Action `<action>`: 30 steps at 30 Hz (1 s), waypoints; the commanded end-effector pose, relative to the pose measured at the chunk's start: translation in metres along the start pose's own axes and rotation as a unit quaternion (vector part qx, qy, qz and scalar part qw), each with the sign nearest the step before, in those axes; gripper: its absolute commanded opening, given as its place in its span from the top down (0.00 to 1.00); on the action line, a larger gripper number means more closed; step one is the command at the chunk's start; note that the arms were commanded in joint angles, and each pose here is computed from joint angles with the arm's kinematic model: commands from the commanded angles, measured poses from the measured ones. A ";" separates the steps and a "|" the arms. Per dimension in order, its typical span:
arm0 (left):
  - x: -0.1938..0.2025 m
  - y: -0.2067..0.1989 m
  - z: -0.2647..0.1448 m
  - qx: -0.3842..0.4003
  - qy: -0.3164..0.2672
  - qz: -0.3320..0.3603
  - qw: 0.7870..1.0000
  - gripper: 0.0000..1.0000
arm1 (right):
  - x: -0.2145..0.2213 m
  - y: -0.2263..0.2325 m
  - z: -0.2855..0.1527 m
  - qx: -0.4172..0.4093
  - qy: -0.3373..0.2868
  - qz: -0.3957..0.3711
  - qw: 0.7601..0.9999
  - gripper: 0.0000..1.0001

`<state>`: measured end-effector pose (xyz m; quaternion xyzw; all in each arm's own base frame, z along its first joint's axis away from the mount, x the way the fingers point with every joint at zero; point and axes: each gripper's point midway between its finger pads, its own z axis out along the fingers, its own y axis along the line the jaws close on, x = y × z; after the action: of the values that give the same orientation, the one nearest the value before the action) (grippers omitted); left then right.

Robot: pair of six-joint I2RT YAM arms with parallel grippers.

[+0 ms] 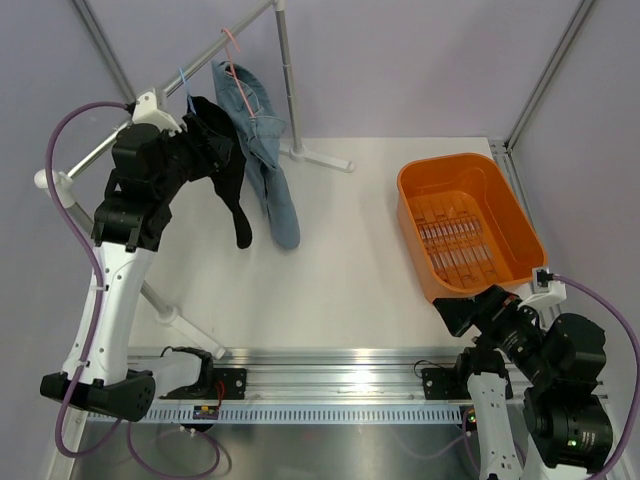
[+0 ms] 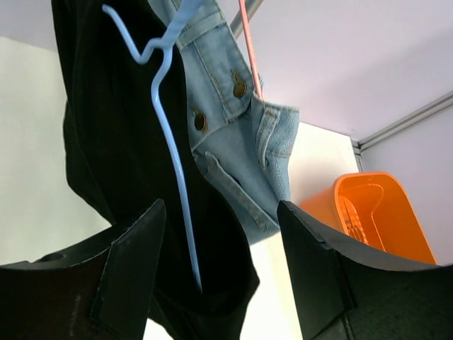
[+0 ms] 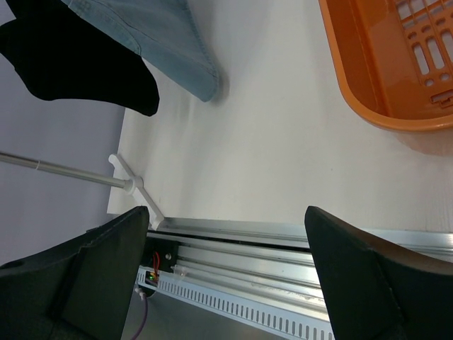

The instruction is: Remove the skirt from the hanger

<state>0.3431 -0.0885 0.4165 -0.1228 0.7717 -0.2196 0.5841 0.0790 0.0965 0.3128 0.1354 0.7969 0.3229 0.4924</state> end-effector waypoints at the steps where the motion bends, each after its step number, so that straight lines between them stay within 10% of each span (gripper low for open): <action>1: -0.026 -0.008 0.012 0.008 -0.057 0.030 0.998 0.37 | 0.000 0.007 -0.005 -0.010 0.003 -0.009 1.000 0.00; 16: -0.019 -0.009 0.038 0.020 -0.057 0.060 0.996 0.51 | -0.006 0.005 -0.011 0.008 -0.010 -0.021 1.000 0.01; 23: -0.018 -0.010 0.048 0.017 -0.047 0.059 0.997 0.91 | -0.008 0.008 -0.016 0.011 -0.014 -0.023 1.000 0.01; 30: -0.033 -0.023 0.037 0.029 -0.066 0.065 0.995 1.00 | -0.006 0.008 -0.018 0.012 -0.015 -0.022 1.000 0.01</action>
<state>0.3919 -0.0973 0.4056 -0.0860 0.7661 -0.1859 0.6092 0.0637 0.0944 0.3255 0.1273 0.7936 0.3079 0.5091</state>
